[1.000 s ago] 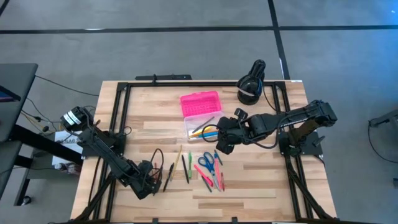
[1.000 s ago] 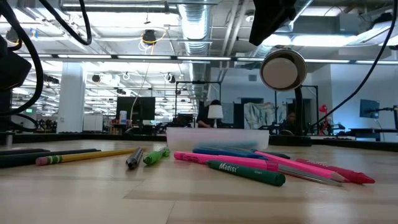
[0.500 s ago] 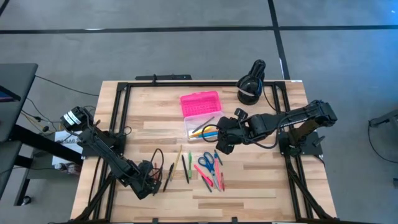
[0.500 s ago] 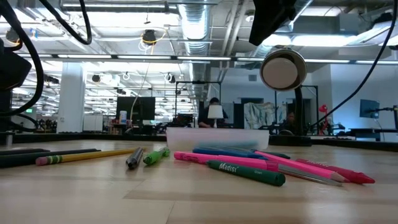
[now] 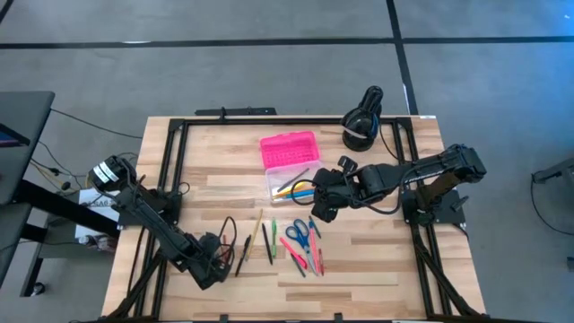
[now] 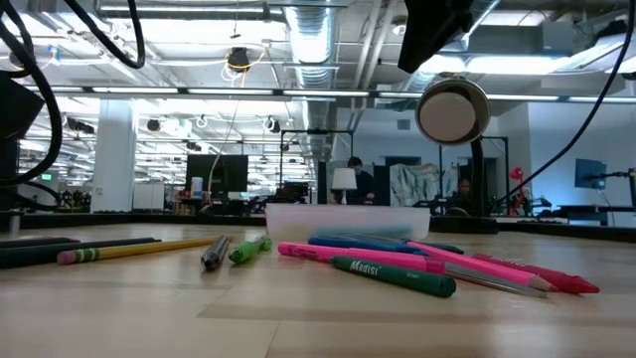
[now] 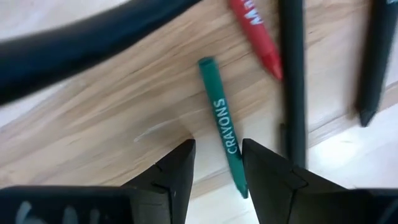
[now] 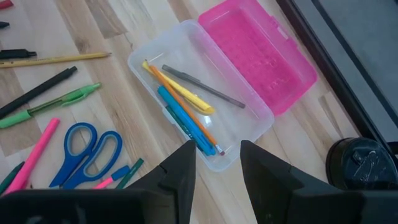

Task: Pick & place school supplies into a supply box
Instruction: Put the green crayon into the pink supply box

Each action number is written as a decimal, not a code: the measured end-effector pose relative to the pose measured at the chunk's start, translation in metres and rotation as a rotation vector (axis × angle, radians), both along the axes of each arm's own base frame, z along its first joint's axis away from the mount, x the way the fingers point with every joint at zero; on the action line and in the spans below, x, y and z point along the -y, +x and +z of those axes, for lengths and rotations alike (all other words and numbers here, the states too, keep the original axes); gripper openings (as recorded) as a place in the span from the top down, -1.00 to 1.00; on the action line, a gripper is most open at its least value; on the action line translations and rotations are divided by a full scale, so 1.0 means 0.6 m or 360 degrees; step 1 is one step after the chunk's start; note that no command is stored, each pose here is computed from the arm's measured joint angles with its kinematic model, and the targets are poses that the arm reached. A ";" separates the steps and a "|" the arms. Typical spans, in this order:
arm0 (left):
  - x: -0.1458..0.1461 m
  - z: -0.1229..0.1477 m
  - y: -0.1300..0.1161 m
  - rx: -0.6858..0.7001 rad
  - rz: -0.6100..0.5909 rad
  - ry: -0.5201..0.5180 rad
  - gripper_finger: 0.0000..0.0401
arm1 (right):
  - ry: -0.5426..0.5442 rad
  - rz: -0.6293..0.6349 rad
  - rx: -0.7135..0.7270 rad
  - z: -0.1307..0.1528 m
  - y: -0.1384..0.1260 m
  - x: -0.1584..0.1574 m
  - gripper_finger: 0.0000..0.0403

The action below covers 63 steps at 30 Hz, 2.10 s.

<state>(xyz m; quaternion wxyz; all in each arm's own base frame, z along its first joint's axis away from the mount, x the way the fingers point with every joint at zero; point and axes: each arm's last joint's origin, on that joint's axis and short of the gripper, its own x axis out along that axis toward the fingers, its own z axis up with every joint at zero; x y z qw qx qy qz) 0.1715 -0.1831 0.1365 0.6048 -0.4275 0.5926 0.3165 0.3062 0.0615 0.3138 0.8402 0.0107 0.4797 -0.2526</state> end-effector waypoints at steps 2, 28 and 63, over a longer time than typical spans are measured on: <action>0.000 0.001 0.000 -0.0003 -0.0026 0.0002 0.33 | 0.0001 -0.0008 0.0000 0.000 0.000 0.002 0.41; -0.008 0.001 -0.008 -0.0064 -0.0319 0.0092 0.33 | 0.0012 -0.0016 0.0009 0.000 0.001 0.002 0.41; 0.007 -0.001 0.021 0.0334 -0.0561 0.0230 0.33 | 0.0014 -0.0018 0.0010 0.000 0.001 0.002 0.41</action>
